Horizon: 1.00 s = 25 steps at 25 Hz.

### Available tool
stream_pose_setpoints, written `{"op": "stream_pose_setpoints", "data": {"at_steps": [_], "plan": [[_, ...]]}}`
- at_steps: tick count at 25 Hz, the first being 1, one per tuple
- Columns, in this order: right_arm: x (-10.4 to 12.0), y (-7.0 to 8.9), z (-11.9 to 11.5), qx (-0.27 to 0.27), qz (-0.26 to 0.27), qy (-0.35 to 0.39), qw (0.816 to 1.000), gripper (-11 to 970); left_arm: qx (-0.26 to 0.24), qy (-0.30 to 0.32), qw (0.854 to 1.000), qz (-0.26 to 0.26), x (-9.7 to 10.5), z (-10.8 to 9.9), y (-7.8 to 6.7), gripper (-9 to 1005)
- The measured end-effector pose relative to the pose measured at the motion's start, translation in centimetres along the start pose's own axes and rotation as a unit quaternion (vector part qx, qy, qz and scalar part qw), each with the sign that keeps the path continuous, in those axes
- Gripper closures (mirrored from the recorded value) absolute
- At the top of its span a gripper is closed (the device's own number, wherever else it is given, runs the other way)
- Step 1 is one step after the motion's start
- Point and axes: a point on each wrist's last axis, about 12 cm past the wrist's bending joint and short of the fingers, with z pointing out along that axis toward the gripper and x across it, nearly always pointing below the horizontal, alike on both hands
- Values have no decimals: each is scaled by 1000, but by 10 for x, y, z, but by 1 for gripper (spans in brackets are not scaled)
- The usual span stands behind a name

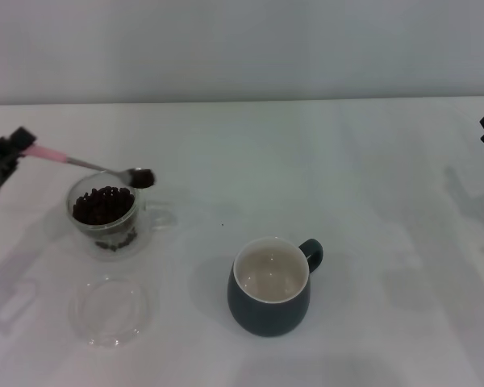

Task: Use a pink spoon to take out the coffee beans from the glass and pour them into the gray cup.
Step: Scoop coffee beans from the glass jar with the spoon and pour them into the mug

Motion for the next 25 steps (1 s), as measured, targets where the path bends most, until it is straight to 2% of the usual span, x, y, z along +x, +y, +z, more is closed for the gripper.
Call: {"op": "stream_pose_setpoints", "data": {"at_steps": [6,16,25], "plan": [[-2,1,0,-4,0,-9,1000,114,36,56,998,2,10,23,-12,857],[-3,5,1,-12,4,-15,1000,114,73,145,986,29,29,48,-27,857],[0,10,0,-18,12,-14,1000,114,88,205,968,112,35,68,-37,858]]}}
